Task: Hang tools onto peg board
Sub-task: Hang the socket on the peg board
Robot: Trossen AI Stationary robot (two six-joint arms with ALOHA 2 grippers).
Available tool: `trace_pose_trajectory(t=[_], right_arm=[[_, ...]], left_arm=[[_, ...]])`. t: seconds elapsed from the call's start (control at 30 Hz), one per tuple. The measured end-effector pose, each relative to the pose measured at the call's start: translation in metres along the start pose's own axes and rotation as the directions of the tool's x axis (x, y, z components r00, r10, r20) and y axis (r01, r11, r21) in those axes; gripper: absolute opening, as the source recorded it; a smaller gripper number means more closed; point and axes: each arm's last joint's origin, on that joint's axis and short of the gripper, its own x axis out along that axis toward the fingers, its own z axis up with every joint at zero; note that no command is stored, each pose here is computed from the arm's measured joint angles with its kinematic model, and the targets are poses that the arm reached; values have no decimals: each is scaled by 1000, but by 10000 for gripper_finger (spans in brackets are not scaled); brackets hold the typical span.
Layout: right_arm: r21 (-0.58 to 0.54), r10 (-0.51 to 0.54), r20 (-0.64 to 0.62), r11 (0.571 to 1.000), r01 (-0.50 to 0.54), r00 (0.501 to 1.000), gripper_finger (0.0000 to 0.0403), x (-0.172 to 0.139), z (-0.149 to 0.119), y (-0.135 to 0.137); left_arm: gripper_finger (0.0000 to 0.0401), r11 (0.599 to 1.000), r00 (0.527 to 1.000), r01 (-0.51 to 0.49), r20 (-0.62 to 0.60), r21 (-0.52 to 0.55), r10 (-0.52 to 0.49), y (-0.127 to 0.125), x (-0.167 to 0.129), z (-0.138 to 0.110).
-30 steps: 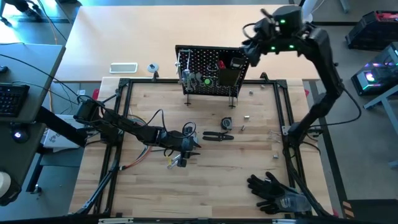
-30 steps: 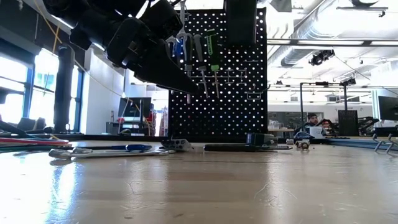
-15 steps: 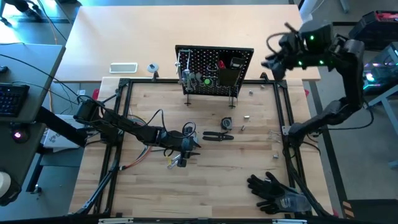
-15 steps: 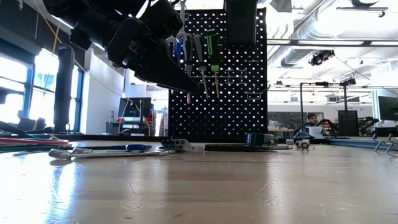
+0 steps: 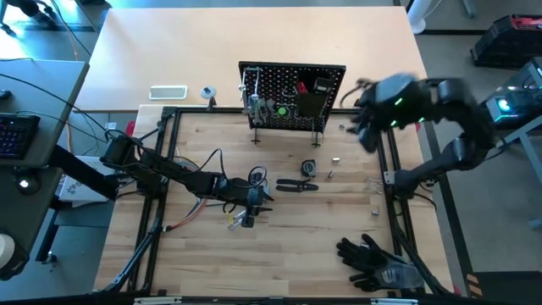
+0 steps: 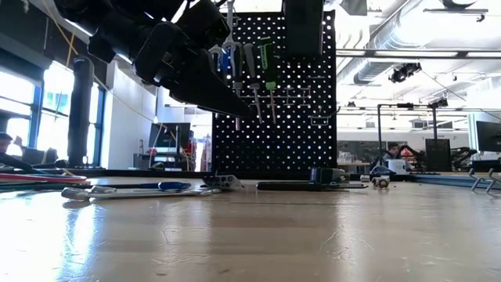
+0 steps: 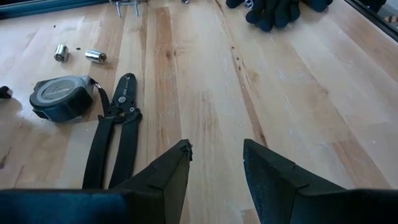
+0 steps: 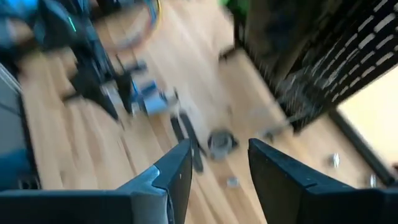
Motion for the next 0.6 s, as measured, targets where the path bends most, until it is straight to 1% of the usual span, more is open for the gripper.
trace_pose_trajectory(t=[0.1, 0.17, 0.33, 0.47, 0.6], right_arm=[[-15, -31, -127, 999, 29, 991, 151, 34, -12, 11], [-38, -78, -202, 997, 71, 976, 151, 58, -22, 18], [-93, -166, -332, 985, 143, 929, 151, 125, -58, 30], [-107, -192, -377, 981, 163, 906, 151, 177, -92, 31], [-105, -194, -369, 980, 167, 909, 151, 218, -124, 25]], left_arm=[[142, 1000, 1000, 1, -6, 0, -1, 0, 0, -1], [142, 1000, 1000, 1, -10, 1, -1, 0, 0, -1], [142, 1000, 1000, 0, -7, 1, 0, 0, 0, -1], [142, 1000, 1000, 0, -6, 1, 0, 0, 0, -1], [142, 1000, 1000, 1, -8, 10, -1, 0, 0, -1]])
